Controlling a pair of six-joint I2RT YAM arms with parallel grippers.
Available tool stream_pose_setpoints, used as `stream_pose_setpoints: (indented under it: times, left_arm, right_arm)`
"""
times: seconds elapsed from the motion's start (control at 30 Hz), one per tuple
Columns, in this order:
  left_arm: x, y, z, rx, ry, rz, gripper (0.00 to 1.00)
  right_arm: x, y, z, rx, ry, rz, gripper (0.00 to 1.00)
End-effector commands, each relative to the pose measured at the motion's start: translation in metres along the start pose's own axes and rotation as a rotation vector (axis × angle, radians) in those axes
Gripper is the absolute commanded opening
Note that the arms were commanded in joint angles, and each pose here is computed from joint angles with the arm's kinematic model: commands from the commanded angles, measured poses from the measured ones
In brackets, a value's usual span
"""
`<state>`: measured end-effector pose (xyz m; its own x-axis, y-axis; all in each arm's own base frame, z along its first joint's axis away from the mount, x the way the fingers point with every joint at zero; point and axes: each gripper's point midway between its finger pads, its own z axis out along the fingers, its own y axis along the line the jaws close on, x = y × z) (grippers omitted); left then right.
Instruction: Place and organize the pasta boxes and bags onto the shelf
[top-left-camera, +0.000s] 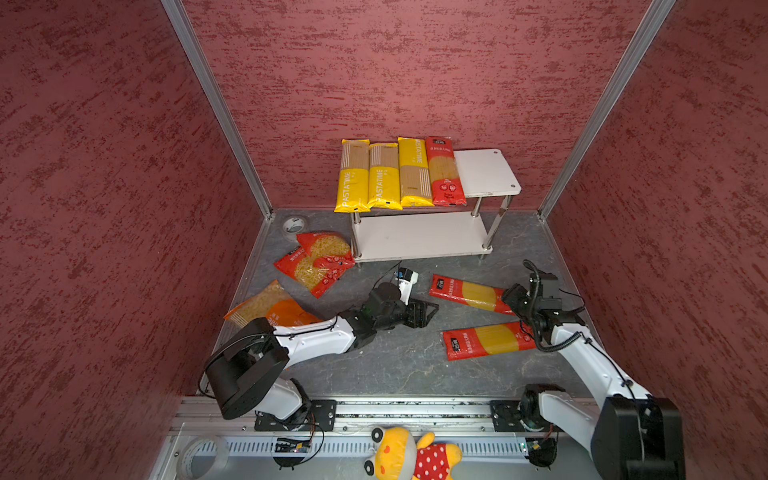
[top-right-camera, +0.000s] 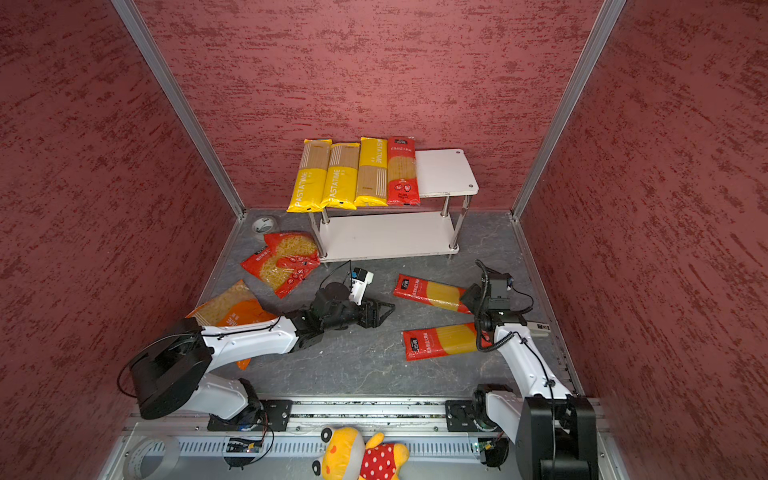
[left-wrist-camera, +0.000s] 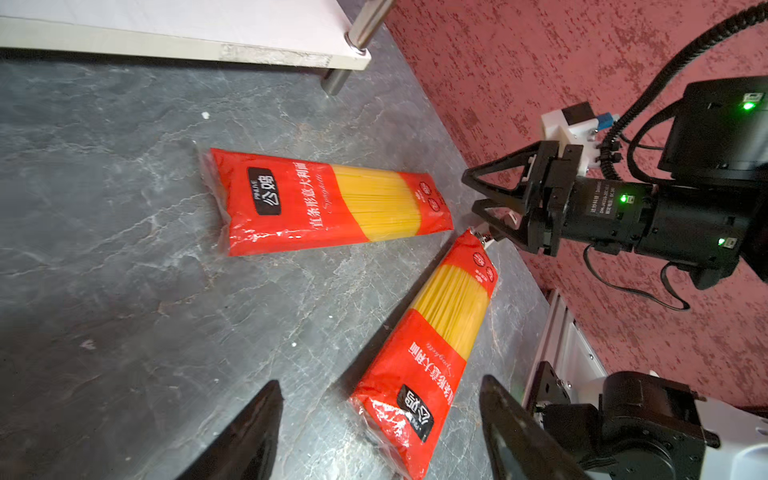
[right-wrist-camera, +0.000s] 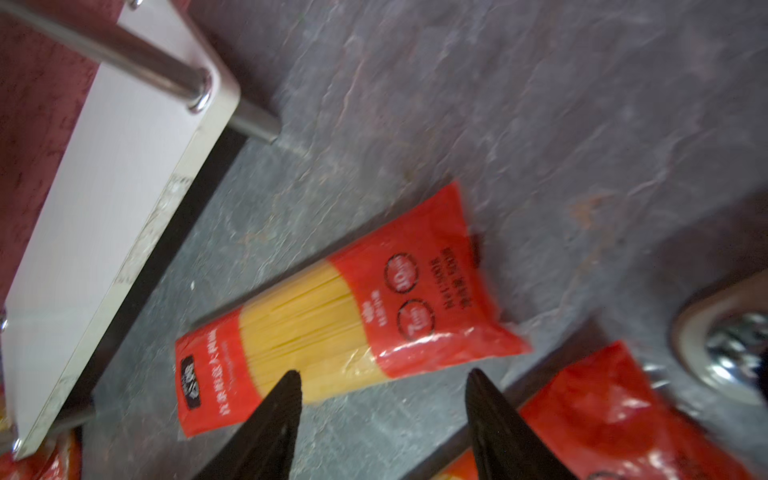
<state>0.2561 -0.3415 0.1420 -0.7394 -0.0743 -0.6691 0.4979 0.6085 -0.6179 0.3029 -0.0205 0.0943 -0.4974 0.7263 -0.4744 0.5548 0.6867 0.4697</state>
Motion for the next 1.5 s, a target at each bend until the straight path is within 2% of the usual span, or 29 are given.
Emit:
stream_pose_setpoints:
  times: [0.0, 0.2, 0.43, 0.7, 0.83, 0.93, 1.03, 1.13, 1.3, 1.37, 1.47]
  left_arm:
    - [-0.005, 0.014, -0.005, -0.042, -0.019, -0.041, 0.74]
    - [-0.010, 0.026, -0.010, -0.059, -0.032, -0.064, 0.75]
    - [-0.010, 0.035, -0.010, -0.061, -0.037, -0.091, 0.74]
    - [-0.012, 0.051, -0.004, -0.064, -0.034, -0.167, 0.75]
    - [-0.012, 0.059, -0.002, -0.070, -0.034, -0.206, 0.74]
    - [-0.012, 0.065, -0.002, -0.070, -0.032, -0.249, 0.74]
    - [-0.010, 0.075, -0.006, -0.092, -0.030, -0.298, 0.74]
    - [-0.004, 0.085, -0.009, -0.126, -0.015, -0.337, 0.74]
    - [0.006, 0.090, -0.011, -0.139, 0.004, -0.394, 0.74]
    - [0.009, 0.090, -0.011, -0.139, 0.009, -0.414, 0.74]
    - [0.012, 0.093, -0.015, -0.154, 0.007, -0.429, 0.74]
  right_arm:
    - [-0.029, -0.002, 0.003, -0.003, -0.059, -0.001, 0.65]
    - [-0.029, 0.000, 0.031, -0.051, 0.013, 0.008, 0.64]
    - [0.021, 0.014, 0.047, -0.146, 0.175, 0.026, 0.53]
    - [0.118, 0.046, 0.022, -0.173, 0.349, -0.081, 0.49]
    - [0.145, 0.074, 0.006, -0.214, 0.396, -0.139, 0.48]
    - [0.161, 0.107, -0.010, -0.298, 0.475, -0.224, 0.48]
    - [0.158, 0.132, -0.023, -0.366, 0.511, -0.316, 0.49]
    - [0.126, 0.135, -0.019, -0.317, 0.419, -0.397, 0.52]
    - [0.084, 0.120, 0.016, -0.238, 0.343, -0.338, 0.55]
    - [0.085, 0.119, 0.028, -0.220, 0.343, -0.338, 0.56]
    - [0.106, 0.113, 0.045, -0.213, 0.421, -0.297, 0.56]
